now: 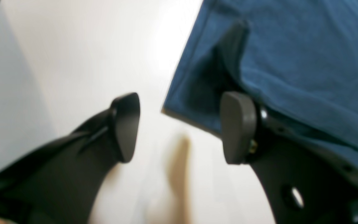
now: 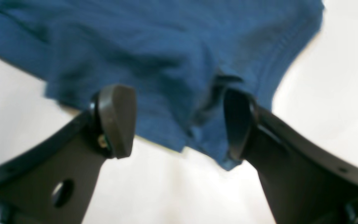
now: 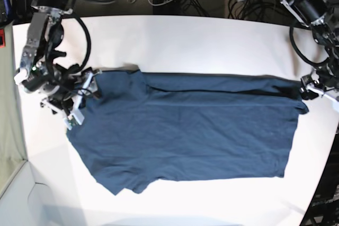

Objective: Layout the t-shirt on the table in an organized manner, then fold the t-shirt properly
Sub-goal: 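Lower the folded edge with both grippers and open the right gripper, then regrasp the folded edge with the right gripper near the sleeve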

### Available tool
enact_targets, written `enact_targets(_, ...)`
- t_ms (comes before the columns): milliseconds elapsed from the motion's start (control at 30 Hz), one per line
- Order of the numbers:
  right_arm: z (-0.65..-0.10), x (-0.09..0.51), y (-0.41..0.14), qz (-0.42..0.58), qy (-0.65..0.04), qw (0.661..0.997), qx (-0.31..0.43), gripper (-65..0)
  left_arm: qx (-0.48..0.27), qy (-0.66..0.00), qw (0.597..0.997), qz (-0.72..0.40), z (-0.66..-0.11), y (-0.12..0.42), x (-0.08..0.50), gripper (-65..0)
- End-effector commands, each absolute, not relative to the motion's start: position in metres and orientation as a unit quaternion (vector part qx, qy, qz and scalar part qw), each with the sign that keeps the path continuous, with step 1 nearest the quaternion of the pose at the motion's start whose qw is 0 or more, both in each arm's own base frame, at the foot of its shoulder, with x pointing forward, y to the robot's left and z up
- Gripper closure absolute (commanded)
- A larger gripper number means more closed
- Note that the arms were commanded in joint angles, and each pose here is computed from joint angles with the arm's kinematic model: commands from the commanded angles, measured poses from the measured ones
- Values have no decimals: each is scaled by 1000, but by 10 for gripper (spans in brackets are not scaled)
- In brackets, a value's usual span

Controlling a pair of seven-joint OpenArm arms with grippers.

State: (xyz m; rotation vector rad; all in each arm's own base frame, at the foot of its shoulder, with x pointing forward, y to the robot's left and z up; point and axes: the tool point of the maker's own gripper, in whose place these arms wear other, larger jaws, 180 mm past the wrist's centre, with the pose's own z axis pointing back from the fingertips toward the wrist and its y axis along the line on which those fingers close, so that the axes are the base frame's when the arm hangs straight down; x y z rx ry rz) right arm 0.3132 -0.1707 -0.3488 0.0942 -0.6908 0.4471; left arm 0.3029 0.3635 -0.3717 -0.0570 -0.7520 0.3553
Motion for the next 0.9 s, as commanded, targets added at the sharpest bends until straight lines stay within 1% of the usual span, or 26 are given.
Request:
enact_targets(0,-339,316,-174,218,-350,910,37,-448,-19,-395,903,167,-353,372,314,-400)
enact_targets(200,-352,299,-166,217,-334,916,50,-448,-51,-379,901,203,-393,370,312,-400)
enact_targets(300,-356,294,-166,216,-329,918,52,-448,-58,-368,906,202,-405,368,311,-400)
enact_targets(467,-355,288,-165,220,-328,918,49,-448,-58,-373,909,177,-407,358,321,-400)
enact_targets(633,-343,285,-159,225,-344,910,44,-448,-58,-374,909,175,-407,357,323,-396)
enact_targets(667,-341,284,-157,225,-347,909,45,-448,-58,-372,910,175,-408,357,321,-384)
enact_targets(700,-341,283,-155,224,-349,909,47,-448,-58,-372,910,175,-408,357,321,-359)
enact_targets(767,-342,279,-155,224,-343,911,46,-448,-58,-372,910,175,-409,357,321,-287)
enact_targets(867,-350,272,-148,219,-330,917,56,-448,-58,-372,910,175,-409,357,320,-113)
